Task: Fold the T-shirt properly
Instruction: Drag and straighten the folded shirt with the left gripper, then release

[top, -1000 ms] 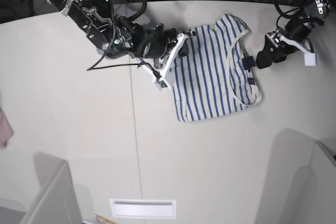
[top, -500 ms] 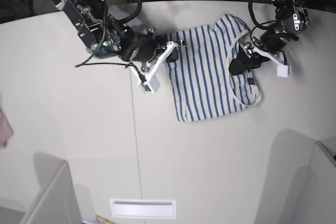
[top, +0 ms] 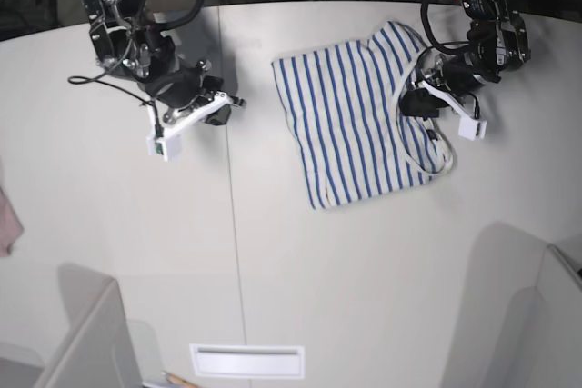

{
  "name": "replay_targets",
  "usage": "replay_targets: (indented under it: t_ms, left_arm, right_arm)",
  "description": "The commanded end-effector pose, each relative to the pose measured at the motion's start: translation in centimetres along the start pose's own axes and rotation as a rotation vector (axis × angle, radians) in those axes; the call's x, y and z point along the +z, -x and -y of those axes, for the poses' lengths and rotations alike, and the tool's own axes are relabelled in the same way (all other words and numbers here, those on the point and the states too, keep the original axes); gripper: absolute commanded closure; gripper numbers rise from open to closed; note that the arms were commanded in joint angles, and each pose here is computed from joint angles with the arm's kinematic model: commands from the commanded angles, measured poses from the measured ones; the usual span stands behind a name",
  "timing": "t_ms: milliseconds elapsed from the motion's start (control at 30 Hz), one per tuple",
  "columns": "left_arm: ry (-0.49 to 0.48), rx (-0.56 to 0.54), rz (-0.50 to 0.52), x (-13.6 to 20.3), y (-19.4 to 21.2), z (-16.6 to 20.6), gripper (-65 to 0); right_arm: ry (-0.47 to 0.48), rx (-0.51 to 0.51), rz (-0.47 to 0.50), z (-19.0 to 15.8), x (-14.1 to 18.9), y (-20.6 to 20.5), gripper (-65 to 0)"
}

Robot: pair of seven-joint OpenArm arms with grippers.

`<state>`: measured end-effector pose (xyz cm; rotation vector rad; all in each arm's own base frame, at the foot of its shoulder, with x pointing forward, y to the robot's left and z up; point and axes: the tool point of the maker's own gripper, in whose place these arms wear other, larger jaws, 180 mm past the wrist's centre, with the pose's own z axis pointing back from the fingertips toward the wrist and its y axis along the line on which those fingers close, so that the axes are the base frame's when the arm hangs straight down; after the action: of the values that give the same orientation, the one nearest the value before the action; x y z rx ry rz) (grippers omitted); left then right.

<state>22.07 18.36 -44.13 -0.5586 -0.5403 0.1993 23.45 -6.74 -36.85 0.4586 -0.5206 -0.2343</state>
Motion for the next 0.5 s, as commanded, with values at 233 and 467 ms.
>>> replay_targets:
  t_ms: [233, 467]
  left_arm:
    - [-0.197, -0.313, -0.302, 0.5, 0.5, -3.1, 0.0]
    - [-0.285, -0.714, -0.44, -1.3, -2.6, -2.0, 0.0]
  right_arm:
    - [0.12, -0.092, 0.07, 5.3, 2.1, -1.0, 0.0]
    - [0.187, -0.185, 0.127, 8.3, 3.3, -1.7, 0.0]
